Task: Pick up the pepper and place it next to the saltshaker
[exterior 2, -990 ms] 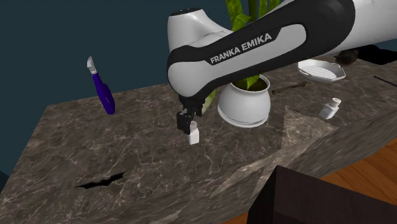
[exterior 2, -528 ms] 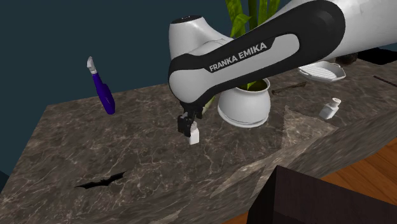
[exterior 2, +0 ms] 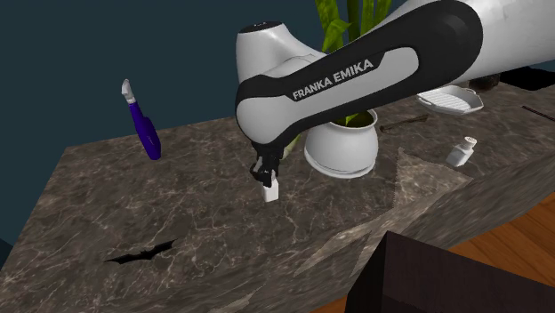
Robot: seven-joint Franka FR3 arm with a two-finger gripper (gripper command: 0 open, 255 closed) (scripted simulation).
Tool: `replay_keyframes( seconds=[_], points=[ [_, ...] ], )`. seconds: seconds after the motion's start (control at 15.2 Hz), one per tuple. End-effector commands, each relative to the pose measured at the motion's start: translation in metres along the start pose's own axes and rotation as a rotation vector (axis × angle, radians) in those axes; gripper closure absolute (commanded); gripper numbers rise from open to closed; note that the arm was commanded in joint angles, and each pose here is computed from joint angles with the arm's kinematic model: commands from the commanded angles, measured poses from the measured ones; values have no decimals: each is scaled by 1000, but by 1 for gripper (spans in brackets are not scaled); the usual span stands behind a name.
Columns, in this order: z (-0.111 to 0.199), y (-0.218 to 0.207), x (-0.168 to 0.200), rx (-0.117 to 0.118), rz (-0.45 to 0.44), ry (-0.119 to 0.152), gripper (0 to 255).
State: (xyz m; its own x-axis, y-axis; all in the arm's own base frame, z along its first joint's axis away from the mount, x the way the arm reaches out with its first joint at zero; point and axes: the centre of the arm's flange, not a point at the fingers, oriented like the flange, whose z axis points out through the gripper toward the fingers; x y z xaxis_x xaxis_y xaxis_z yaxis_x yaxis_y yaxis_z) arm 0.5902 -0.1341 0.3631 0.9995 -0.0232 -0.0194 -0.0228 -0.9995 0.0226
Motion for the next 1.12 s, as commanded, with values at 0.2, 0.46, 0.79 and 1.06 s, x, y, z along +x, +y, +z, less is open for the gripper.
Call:
replay_keyframes(
  seconds=[0.2, 0.46, 0.79, 1.06],
  points=[
    [0, 0, 0, 0, 0, 0, 255],
    [-21, 0, -1, 0, 0, 0, 255],
    [-47, 1, -1, 0, 0, 0, 255],
    [-68, 2, -1, 0, 0, 0, 255]
  ],
)
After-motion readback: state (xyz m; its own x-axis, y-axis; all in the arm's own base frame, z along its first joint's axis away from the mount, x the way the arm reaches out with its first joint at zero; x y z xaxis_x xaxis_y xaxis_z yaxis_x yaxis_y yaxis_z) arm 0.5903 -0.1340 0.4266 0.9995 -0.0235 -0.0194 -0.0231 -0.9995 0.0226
